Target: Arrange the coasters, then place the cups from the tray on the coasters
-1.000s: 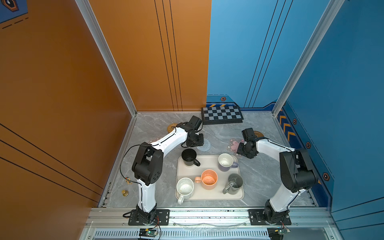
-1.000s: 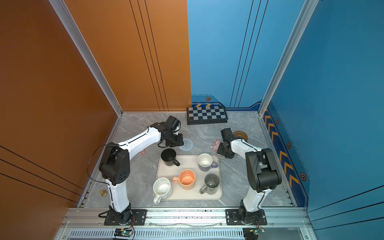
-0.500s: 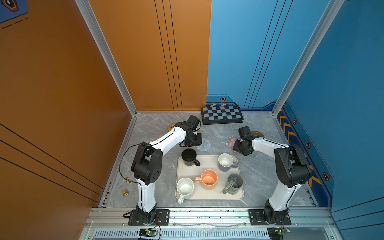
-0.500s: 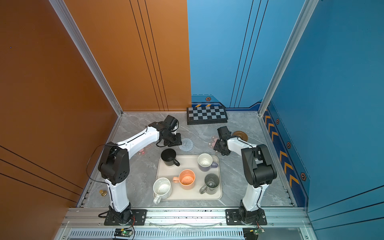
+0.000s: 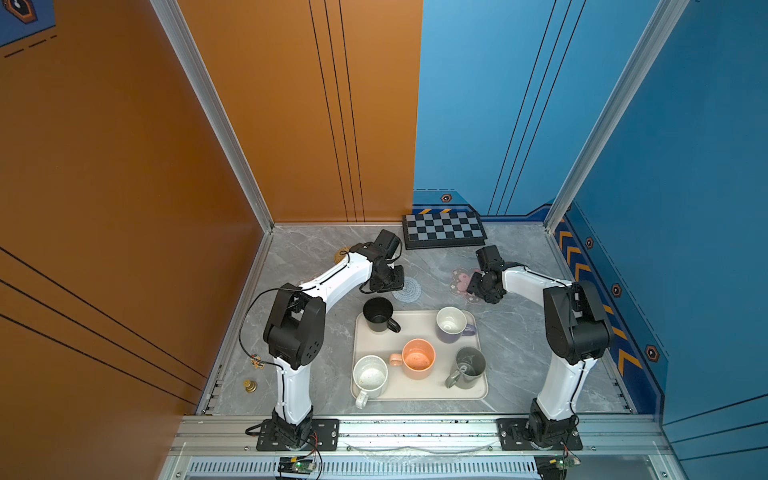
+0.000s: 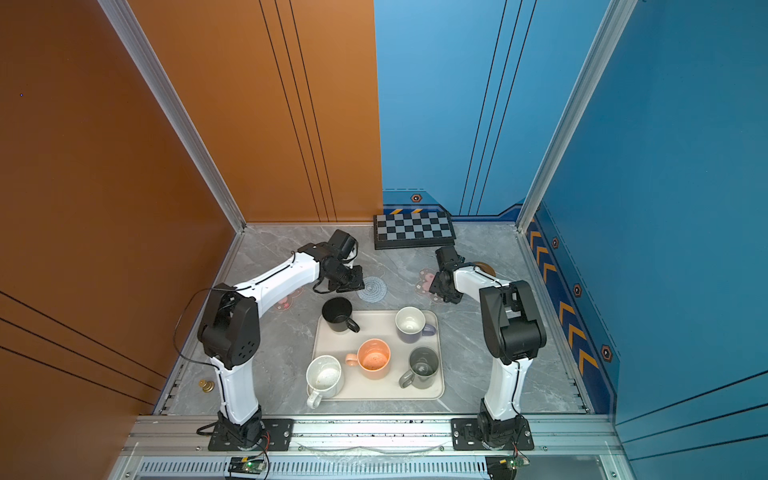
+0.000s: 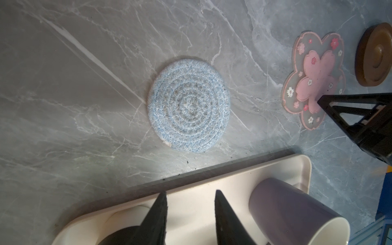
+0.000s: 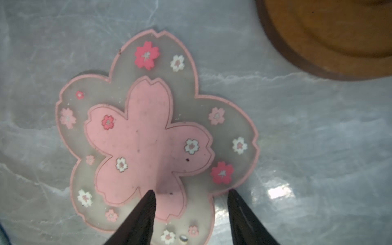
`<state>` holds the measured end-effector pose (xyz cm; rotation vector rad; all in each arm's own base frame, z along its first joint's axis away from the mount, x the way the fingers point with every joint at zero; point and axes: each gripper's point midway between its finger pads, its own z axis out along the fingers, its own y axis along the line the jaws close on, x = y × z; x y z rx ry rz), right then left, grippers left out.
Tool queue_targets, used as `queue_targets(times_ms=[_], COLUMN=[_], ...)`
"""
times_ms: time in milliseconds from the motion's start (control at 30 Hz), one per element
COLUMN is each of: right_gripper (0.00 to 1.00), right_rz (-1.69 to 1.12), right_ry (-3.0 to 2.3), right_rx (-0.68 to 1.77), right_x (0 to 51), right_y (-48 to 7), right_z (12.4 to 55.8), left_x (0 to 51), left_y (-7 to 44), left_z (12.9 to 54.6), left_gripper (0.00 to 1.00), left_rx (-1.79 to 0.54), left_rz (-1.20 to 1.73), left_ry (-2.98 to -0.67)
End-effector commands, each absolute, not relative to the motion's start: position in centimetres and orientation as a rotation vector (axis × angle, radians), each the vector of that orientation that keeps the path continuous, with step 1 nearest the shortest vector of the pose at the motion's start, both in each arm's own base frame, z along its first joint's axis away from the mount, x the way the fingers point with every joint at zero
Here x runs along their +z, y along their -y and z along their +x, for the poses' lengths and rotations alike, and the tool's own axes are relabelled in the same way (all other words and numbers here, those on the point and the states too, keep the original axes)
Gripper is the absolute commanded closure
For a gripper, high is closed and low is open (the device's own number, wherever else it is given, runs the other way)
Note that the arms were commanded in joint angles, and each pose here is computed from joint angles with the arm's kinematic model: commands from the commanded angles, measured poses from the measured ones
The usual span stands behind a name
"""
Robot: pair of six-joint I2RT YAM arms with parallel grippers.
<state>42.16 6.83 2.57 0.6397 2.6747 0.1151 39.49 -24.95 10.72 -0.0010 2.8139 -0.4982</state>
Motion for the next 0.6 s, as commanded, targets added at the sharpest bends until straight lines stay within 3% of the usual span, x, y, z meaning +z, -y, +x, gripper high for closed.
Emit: queue_targets(times_ms=[0,200,567], right_gripper=[0.43,0.43,0.43], right_rz=[0.651,0.587,0.331], right_ry=[-2.712,-2.695,-2.669], right_rx=[-0.002,0.068,0.149], right_x=[2.1,3.9,6.3], right_y=[-4.7,-4.9,-12.9], right_z=[41.8,43.7,45.1], left_x=[10.8,10.8,10.1], left_y=[25.2,25.4,26.6], left_z=[39.5,39.5,39.5], left_gripper=[0.61,0.61,0.61], left_rx=[-0.509,-0.509,-0.512], left_rz=[0.007,0.007,0.028], left_ry=[-2.831,-2.837,-2.85])
